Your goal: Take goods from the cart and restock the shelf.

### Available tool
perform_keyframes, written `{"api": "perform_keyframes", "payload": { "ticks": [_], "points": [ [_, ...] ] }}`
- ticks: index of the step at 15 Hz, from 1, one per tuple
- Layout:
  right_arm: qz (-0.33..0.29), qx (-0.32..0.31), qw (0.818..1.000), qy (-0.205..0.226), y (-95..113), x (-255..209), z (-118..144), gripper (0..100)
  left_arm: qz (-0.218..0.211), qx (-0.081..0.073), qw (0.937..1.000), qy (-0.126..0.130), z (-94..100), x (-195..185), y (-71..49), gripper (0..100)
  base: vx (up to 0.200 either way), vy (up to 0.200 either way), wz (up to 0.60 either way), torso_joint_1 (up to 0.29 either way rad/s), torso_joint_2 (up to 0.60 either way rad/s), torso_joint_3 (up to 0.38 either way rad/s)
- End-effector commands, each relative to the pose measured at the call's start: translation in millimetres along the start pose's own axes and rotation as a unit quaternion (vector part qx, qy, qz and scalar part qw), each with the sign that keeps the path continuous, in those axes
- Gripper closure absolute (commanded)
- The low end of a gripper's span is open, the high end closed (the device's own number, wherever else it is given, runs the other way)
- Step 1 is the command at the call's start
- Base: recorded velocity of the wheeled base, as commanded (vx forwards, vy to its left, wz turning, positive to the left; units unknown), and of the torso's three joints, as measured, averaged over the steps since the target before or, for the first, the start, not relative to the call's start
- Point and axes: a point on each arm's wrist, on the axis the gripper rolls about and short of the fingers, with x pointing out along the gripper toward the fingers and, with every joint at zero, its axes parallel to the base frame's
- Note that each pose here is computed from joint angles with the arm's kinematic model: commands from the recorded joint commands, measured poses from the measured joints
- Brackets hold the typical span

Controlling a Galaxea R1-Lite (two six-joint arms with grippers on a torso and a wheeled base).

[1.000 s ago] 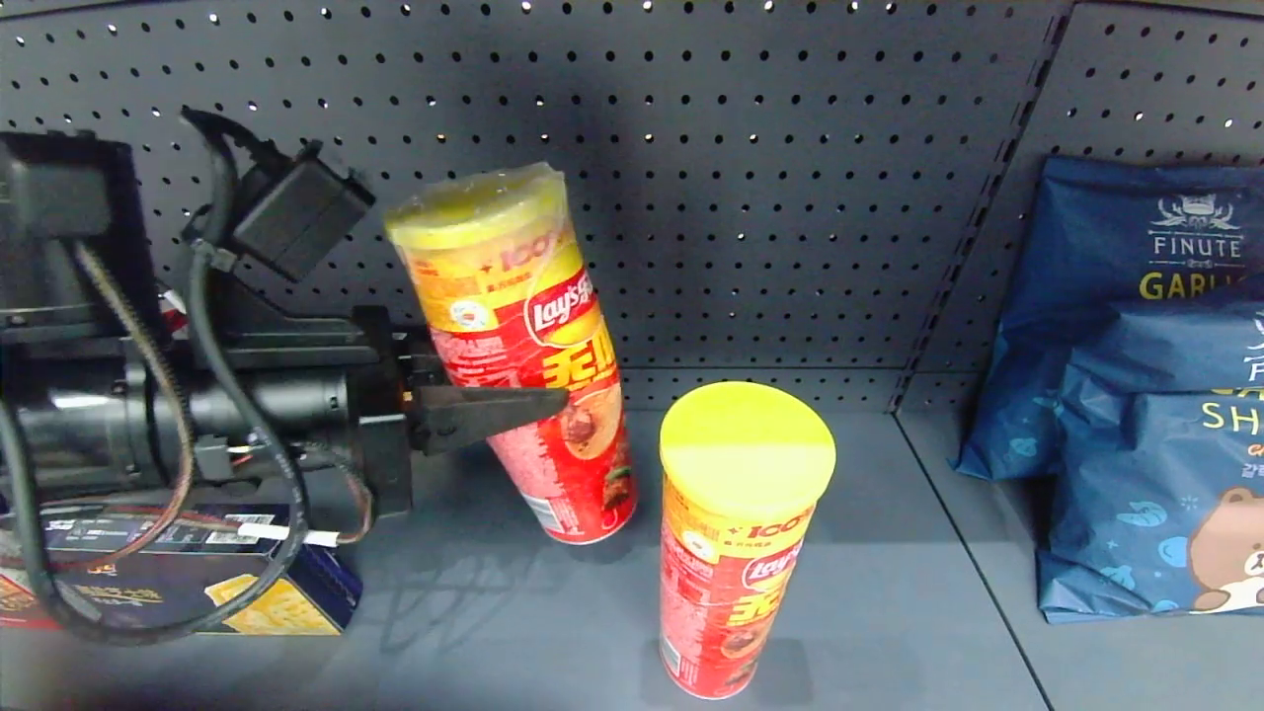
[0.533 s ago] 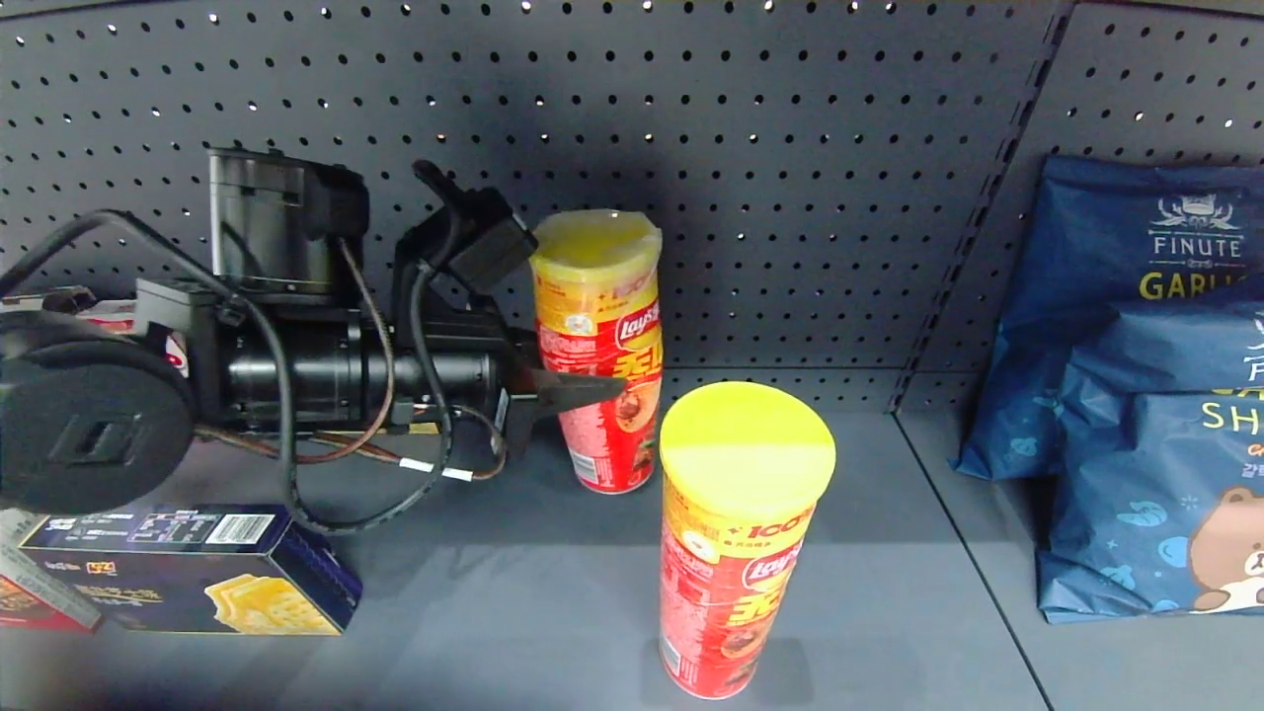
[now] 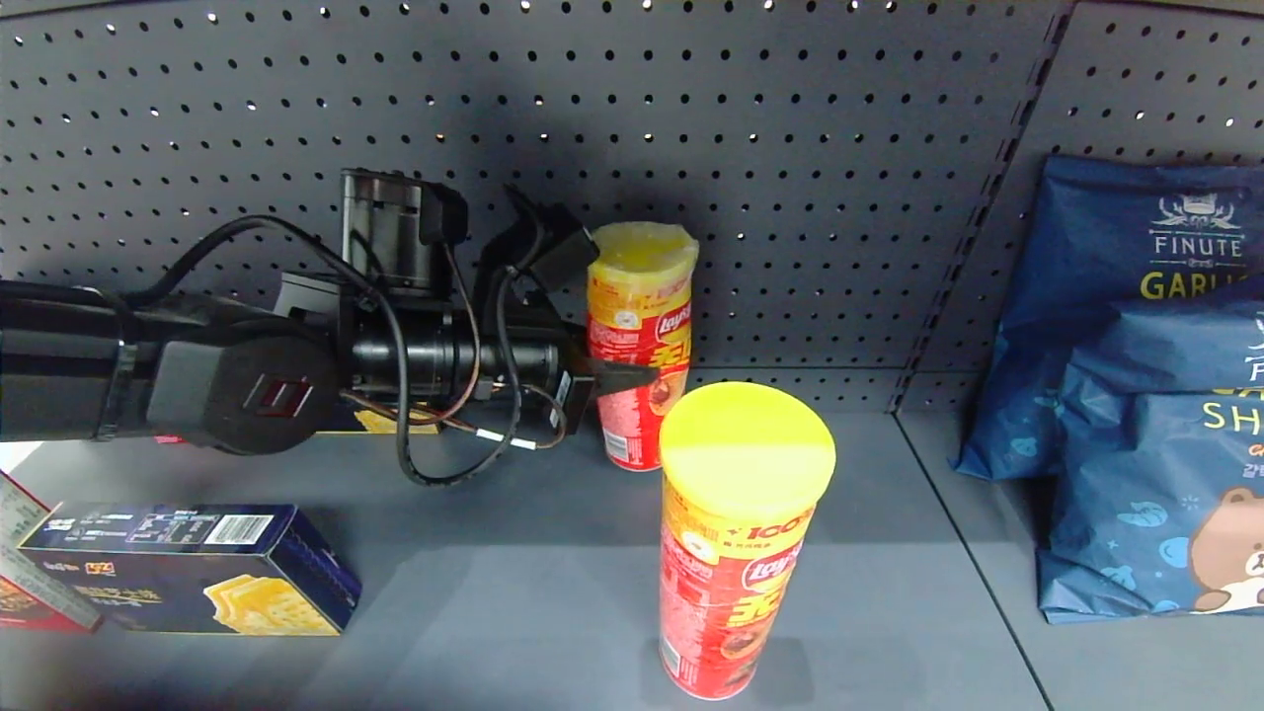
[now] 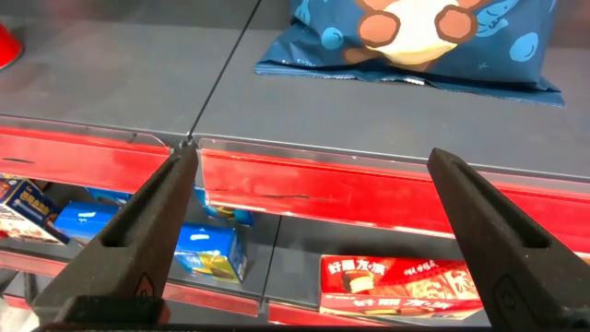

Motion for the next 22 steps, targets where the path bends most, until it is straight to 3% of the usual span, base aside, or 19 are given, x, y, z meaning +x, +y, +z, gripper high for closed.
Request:
{"api": "perform_keyframes", "payload": {
  "ticks": [1, 13, 14, 18, 22],
  "points": [
    [0.001, 0.0, 1.0, 0.002, 0, 0, 0, 0, -0.002, -0.005, 1.0, 0.006, -5.1, 6, 2.5, 100, 0.0, 0.0, 0.0, 0.0, 0.0, 0.0],
    [0.001, 0.0, 1.0, 0.001, 0, 0, 0, 0, -0.018, -0.006, 0.9998, 0.007, -6.2, 25, -1.7, 100, 0.0, 0.0, 0.0, 0.0, 0.0, 0.0],
    [0.001, 0.0, 1.0, 0.002, 0, 0, 0, 0, -0.019, -0.006, 0.9998, 0.007, -6.6, 25, -1.6, 0, 0.0, 0.0, 0.0, 0.0, 0.0, 0.0],
    [0.001, 0.0, 1.0, 0.002, 0, 0, 0, 0, -0.02, -0.011, 0.9997, 0.007, -6.7, 24, -3.9, 0, 0.0, 0.0, 0.0, 0.0, 0.0, 0.0],
    [0.001, 0.0, 1.0, 0.002, 0, 0, 0, 0, -0.002, -0.005, 1.0, -0.001, 3.9, -2, -11.2, 0, 0.0, 0.0, 0.0, 0.0, 0.0, 0.0]
  ]
}}
